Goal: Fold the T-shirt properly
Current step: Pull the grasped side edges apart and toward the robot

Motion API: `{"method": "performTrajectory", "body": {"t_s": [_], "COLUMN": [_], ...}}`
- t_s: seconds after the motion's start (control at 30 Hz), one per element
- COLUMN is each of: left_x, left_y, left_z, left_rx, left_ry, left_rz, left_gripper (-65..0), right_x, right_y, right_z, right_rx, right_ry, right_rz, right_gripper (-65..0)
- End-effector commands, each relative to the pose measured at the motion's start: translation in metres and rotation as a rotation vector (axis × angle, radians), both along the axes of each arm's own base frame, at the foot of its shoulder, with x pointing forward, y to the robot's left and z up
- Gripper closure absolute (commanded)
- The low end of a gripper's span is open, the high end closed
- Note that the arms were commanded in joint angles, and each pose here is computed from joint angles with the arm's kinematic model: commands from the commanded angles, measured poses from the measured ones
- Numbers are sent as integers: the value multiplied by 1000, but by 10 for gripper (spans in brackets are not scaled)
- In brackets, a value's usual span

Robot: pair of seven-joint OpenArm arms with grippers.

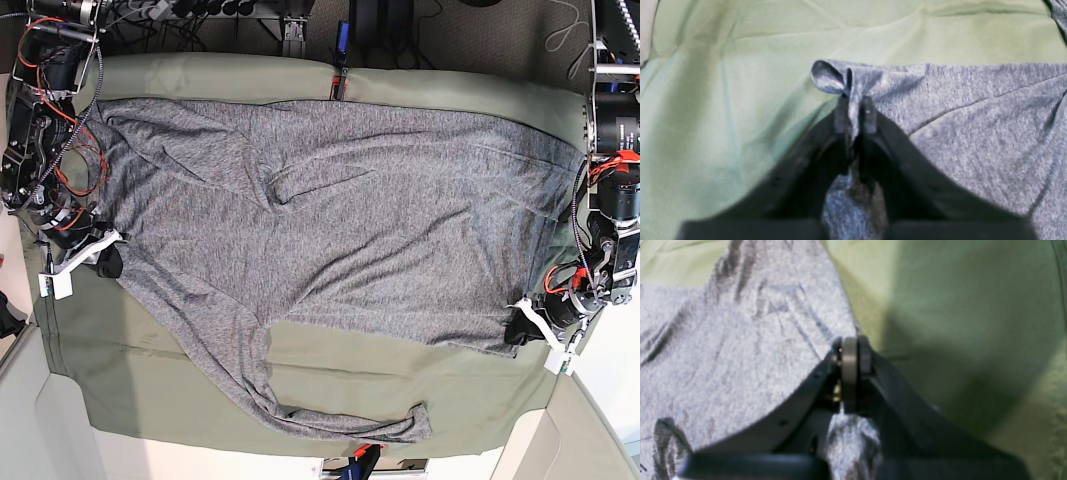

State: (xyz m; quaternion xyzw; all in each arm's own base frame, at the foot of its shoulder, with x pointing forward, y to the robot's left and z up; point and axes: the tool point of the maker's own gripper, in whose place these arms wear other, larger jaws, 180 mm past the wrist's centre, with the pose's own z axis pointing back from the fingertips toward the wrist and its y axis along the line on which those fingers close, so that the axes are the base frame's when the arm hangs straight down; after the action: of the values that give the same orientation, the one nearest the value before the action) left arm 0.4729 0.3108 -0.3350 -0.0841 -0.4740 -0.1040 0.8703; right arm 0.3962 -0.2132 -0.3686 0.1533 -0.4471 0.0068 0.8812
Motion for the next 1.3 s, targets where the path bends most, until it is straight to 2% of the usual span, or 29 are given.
{"method": "performTrajectory", "body": {"t_s": [0.0,0.3,0.47,0.7,0.93,1.27], "left_x": [13,-3,-24,-62,-93,-125], "left_y": [5,31,38,40,45,44], "left_z": [29,42,43,28,13,-3], "left_rx": [-11,32,104,184,180,120], "left_ry": [-78,-111,-111,-55,-4,15], "left_rz": [0,9,-36,-102,-82,-52], "left_gripper": [0,0,0,0,0,0], "right_x": [12,-7,-19,-42,-63,-80], "right_y": [-4,-17,-22,-32,-43,-45], "right_z": [21,33,39,28,24,12], "right_rx": [-2,-40,-47,-66,-82,-58], "right_ry": [-64,-90,-109,-70,-45,-8], "right_rz": [-1,-23,-25,-26,-48,-62], "right_gripper": [0,0,0,0,0,0]}}
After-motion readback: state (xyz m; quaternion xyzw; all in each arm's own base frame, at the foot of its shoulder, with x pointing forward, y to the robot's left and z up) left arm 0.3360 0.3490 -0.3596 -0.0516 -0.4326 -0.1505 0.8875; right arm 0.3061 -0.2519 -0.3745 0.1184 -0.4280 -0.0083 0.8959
